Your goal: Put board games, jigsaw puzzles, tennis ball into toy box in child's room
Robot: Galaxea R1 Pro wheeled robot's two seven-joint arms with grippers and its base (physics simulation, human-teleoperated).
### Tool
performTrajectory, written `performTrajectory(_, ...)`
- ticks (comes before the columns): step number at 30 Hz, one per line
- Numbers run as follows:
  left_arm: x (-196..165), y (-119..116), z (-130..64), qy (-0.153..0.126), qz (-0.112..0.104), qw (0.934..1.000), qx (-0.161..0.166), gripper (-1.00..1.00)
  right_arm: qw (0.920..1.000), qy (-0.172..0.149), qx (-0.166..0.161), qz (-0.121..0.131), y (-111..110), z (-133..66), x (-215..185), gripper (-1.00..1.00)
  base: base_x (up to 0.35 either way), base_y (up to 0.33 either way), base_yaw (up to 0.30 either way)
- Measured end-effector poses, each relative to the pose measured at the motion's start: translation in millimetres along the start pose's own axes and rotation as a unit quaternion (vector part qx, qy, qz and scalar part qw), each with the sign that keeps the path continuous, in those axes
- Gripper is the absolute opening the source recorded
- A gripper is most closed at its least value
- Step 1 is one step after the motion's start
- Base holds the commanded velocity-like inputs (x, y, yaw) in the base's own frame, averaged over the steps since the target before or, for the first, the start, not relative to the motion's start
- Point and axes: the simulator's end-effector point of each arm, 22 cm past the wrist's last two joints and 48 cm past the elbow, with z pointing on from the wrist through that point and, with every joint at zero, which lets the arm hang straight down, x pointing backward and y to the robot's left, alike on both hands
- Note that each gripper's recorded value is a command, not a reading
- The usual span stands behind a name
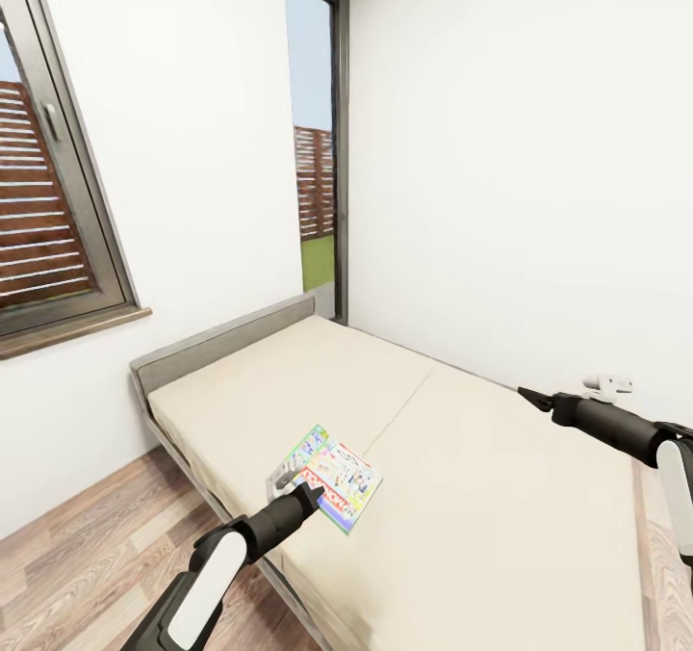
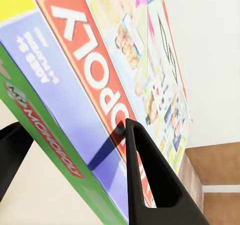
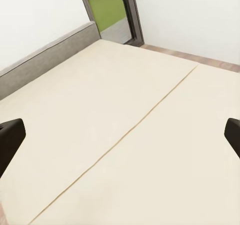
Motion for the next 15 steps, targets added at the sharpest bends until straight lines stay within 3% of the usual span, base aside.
performTrajectory(6, 0.0, 0.1, 0.0, 0.0, 0.0, 1.0, 0.0, -1.0, 1.0, 0.0, 0.0, 0.0, -0.1, -0.1, 0.1, 1.0, 0.0, 0.0, -0.151)
performTrajectory(15, 0.1, 0.1, 0.1, 0.0, 0.0, 1.0, 0.0, -1.0, 1.0, 0.0, 0.0, 0.0, -0.1, -0.1, 0.0, 1.0, 0.0, 0.0, -0.244)
